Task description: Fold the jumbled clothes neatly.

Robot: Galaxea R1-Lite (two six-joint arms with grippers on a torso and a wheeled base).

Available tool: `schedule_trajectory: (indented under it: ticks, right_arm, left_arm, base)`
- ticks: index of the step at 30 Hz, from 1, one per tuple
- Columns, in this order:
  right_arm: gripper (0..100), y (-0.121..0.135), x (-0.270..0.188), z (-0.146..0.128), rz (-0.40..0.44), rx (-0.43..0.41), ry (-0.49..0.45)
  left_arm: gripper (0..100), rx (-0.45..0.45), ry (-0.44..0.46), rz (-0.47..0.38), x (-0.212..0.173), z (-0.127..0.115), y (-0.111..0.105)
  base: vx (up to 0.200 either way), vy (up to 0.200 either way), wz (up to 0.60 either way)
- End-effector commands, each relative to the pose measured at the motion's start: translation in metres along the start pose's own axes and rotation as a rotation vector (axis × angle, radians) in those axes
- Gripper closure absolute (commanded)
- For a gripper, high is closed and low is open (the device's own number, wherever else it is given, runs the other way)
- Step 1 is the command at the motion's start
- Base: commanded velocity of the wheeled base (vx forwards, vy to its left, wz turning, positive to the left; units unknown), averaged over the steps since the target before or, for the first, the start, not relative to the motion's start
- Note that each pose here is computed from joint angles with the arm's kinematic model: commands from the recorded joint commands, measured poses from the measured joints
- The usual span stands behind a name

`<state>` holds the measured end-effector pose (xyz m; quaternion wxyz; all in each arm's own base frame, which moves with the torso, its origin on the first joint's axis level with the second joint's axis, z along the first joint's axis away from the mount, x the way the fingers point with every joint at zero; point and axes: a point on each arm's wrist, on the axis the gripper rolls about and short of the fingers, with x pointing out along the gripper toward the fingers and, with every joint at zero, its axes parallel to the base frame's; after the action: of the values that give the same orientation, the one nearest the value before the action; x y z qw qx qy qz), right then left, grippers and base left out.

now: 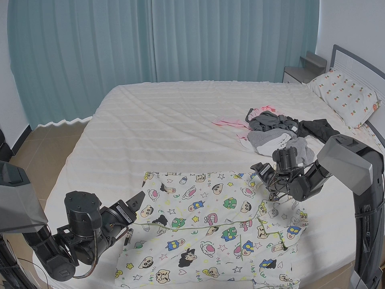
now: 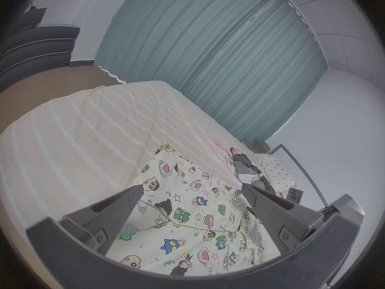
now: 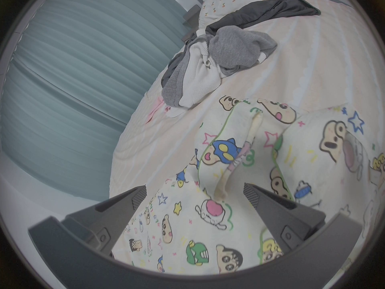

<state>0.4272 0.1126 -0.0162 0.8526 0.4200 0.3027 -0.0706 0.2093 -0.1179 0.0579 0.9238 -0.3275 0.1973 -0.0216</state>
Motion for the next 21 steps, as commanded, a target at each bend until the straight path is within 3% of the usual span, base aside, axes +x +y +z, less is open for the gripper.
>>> schedule_trajectory:
  ticks: [1,11,14,17,21]
  right_arm:
    - [0,-0.006,0.014,-0.007,-0.013,-0.007,0.007]
    - [0,0.003,0.030,-0.003,-0.048,-0.015,0.007]
    - [0,0.010,0.036,0.002,-0.019,-0.005,-0.024]
    - [0,0.023,0.044,0.013,0.032,0.020,-0.150]
    - [0,0.034,0.049,0.016,0.157,0.033,-0.239]
  left_arm:
    - [0,0.008,0.009,0.017,0.004,-0.004,0.002]
    - [0,0.014,0.011,0.019,0.005,-0.005,0.003]
    - [0,0.014,0.012,0.020,0.005,-0.005,0.003]
    - [0,0.013,0.012,0.022,0.004,-0.005,0.003]
    - [0,0.017,0.018,0.032,0.006,-0.007,0.005]
  base:
    - [0.000,0.000,0.00]
    - [0.000,0.000,0.00]
    - [0.000,0.000,0.00]
    - [0.000,0.000,0.00]
    - [0.000,0.000,0.00]
